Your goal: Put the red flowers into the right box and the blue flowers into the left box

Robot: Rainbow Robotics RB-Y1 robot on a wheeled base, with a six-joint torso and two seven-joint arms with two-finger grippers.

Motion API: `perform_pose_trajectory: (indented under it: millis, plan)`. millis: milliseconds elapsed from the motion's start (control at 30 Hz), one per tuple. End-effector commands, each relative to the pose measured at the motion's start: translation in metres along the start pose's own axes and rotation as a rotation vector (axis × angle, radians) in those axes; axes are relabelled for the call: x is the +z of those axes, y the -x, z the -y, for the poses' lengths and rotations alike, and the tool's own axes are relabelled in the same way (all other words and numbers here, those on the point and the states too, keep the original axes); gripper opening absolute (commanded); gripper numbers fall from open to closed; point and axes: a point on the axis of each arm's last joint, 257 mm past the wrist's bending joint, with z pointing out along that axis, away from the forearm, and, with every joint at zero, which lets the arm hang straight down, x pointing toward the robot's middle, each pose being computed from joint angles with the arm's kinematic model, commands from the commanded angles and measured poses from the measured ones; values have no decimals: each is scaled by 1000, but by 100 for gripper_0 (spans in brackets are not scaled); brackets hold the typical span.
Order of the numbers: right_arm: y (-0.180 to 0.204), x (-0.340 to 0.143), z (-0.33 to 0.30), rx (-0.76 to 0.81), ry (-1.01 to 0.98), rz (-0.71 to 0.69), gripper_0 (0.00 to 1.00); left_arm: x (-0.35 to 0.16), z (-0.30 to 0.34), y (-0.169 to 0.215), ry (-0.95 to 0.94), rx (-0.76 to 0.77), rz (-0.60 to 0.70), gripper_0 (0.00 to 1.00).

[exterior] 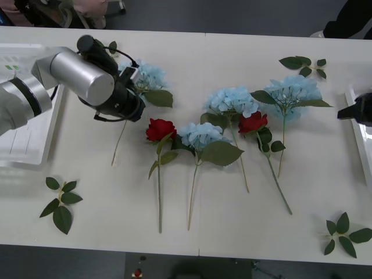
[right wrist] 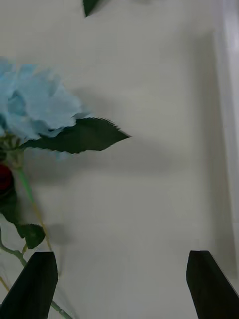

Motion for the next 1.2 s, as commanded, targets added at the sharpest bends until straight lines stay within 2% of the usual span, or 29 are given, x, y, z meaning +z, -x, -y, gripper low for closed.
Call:
perform_pose_trajectory:
  millis: [33,200,300,400,500,733,800,833,867,1000,1133,1200]
  plan:
    - [-7,16,-34,40,-2,1,76,-104,-52,69,75,36,74,0]
    - [-10,43,-58,-1,-38,3,75,-204,-162,55,250,133,-5,0]
    - [-12,64,-65,-50,-104,20,76,-237,-230,11,327,144,-127,0]
    - [-13,80,-77,-45,-109,18,75,-242,-277,-41,366,114,-250,0]
    - [-9,89,-89,-57,-109,25,76,-241,-323,-75,445,67,-292,0]
    - [-11,110,-101,-55,-101,34,75,-217,-376,-98,537,21,-213,3]
    - [-11,116,-106,-59,-95,40,76,-210,-384,-99,563,31,-192,22]
    - [-12,119,-108,-56,-93,41,75,-209,-390,-99,582,38,-188,45]
    - [-12,122,-111,-56,-85,44,76,-205,-392,-101,583,31,-183,57]
    - [-10,130,-119,-60,-70,59,76,-205,-400,-101,594,10,-154,75]
    - [-11,138,-122,-59,-59,63,75,-209,-396,-93,564,2,-119,82]
    - [-11,141,-123,-58,-55,64,67,-213,-373,-75,471,26,-68,83]
